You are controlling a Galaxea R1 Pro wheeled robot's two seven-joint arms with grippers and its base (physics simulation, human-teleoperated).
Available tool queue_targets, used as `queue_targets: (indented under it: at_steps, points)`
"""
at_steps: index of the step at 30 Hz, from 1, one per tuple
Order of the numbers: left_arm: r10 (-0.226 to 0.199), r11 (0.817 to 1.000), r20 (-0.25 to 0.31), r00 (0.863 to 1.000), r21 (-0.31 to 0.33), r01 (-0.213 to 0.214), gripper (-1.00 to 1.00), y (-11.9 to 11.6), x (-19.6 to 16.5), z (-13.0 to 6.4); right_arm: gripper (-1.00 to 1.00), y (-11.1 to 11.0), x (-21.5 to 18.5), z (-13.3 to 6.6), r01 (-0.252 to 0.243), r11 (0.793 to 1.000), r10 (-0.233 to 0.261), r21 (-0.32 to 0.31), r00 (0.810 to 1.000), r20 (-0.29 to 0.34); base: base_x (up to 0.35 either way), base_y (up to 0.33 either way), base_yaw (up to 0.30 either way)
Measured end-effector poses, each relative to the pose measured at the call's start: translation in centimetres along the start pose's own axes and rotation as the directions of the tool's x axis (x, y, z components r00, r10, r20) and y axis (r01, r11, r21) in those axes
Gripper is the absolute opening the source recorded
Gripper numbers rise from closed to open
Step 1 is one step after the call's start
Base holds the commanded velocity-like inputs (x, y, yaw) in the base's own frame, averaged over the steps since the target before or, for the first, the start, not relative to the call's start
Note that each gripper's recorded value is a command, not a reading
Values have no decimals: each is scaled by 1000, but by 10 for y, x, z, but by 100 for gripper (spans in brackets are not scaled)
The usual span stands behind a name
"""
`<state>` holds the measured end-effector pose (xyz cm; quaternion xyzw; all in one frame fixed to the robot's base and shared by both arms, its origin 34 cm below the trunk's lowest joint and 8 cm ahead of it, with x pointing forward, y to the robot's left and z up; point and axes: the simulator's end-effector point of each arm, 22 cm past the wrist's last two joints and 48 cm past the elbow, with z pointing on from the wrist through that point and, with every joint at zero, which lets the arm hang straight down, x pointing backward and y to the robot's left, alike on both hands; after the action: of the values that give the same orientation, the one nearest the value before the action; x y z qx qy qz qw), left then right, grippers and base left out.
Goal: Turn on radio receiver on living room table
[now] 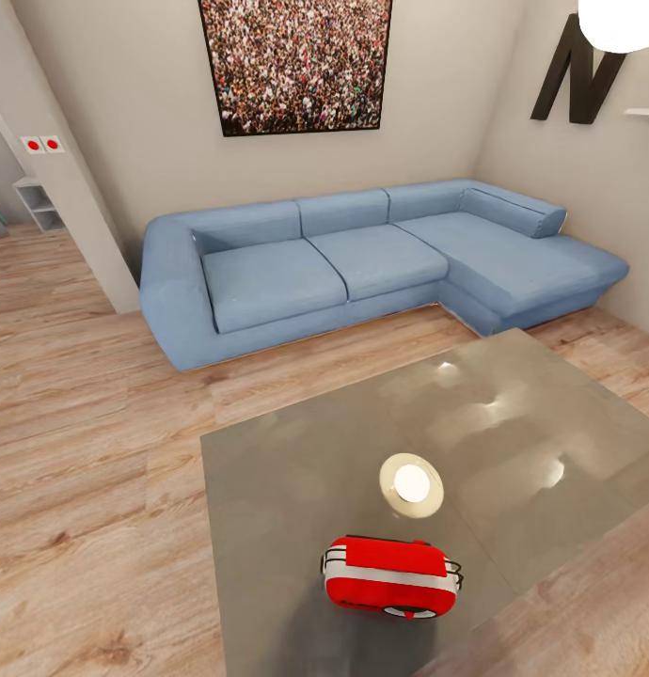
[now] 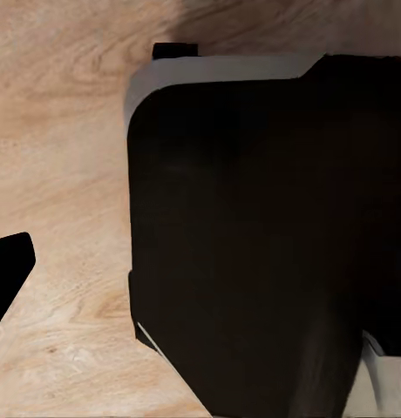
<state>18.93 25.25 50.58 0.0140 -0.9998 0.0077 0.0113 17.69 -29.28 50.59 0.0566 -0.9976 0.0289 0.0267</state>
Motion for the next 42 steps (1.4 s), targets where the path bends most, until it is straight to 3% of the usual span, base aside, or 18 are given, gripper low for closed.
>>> queue_targets:
  at_steps: [6, 8, 14, 17, 21, 31, 35, 40, 42]
  points:
    - [2, 997, 154, 988, 77, -14, 100, -21, -131, -35, 100, -58, -112, -28, 1, 996, -14, 90, 991, 133, 0, 0, 0]
    - [6, 989, 247, 969, 145, -43, 100, -38, -191, -68, 100, -84, -165, -55, -7, 991, -21, 133, 977, 212, 0, 0, 0]
    - [17, 967, 373, 928, 229, -110, 100, -60, -264, -135, 100, -99, -242, -111, -21, 985, -38, 170, 940, 340, 0, 0, 0]
    - [18, 963, 414, 910, 237, -127, 100, -64, -285, -161, 100, -103, -260, -130, -24, 983, -45, 183, 930, 365, 0, 0, 0]
    - [19, 962, 448, 894, 237, -139, 100, -65, -299, -178, 100, -110, -277, -143, -26, 980, -53, 195, 919, 390, 0, 0, 0]
    - [28, 959, 476, 879, 237, -158, 100, -71, -311, -189, 100, -132, -327, -177, -27, 975, -70, 219, 903, 423, 0, 0, 0]
    - [33, 959, 484, 874, 232, -165, 100, -71, -316, -191, 100, -132, -343, -193, 7, 976, -104, 219, 894, 436, 0, 0, 0]
    - [41, 959, 512, 858, 222, -178, 100, -70, -333, -198, 100, -112, -359, -200, 78, 986, -135, 145, 886, 443, 0, 0, 0]
    - [43, 951, 530, 847, 238, -198, 100, -76, -342, -204, 100, -101, -370, -205, 106, 989, -140, 98, 878, 458, 0, 0, 0]
